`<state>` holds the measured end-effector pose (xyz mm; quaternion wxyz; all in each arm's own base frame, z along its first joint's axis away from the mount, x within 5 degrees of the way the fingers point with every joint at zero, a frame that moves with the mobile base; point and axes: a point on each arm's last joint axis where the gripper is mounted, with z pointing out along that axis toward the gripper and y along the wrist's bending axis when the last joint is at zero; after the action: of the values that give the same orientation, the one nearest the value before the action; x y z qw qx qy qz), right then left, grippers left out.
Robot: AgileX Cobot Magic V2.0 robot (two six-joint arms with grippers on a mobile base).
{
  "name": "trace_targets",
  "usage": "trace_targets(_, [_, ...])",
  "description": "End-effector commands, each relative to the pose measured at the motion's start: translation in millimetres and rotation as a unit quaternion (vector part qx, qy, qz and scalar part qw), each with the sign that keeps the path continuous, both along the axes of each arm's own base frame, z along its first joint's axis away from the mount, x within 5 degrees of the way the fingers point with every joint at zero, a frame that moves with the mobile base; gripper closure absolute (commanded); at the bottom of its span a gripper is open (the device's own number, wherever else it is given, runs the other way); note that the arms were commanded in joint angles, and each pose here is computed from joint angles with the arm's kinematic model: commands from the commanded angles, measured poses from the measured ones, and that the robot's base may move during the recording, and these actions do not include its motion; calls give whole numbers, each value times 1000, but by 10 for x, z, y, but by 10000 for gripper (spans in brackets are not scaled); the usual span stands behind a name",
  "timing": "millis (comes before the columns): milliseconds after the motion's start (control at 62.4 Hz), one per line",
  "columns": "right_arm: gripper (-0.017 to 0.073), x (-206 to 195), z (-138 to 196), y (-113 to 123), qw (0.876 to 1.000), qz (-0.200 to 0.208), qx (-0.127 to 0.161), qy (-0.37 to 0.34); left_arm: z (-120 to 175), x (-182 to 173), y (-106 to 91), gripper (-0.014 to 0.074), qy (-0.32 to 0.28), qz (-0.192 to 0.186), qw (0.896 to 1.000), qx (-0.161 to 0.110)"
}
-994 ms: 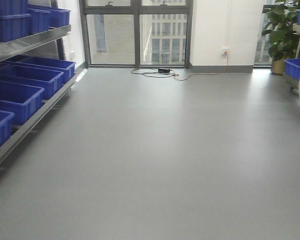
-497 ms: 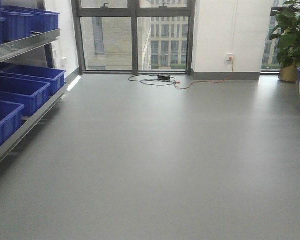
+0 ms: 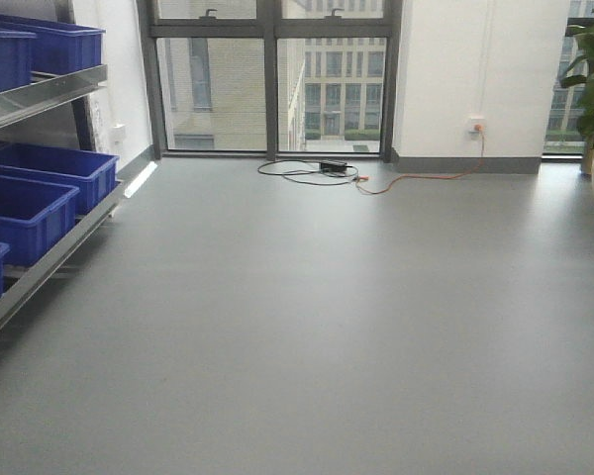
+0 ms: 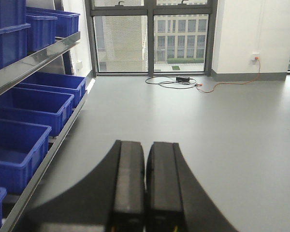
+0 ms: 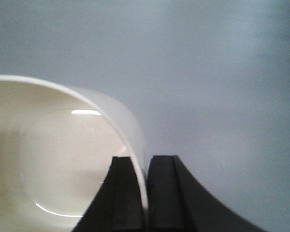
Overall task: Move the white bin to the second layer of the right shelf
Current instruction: 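Turn and drive the base toward the blue-bin roller shelf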
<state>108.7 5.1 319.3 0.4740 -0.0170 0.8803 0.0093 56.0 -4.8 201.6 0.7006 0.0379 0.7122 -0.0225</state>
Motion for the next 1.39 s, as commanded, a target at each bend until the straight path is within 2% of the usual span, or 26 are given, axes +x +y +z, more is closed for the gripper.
trace_targets(0, [504, 27, 174, -3, 998, -1, 2, -60, -11, -4, 3, 509, -36, 2, 999, -9])
trace_targets(1379, [504, 27, 174, -3, 998, -1, 2, -60, -11, -4, 3, 509, -36, 2, 999, -9])
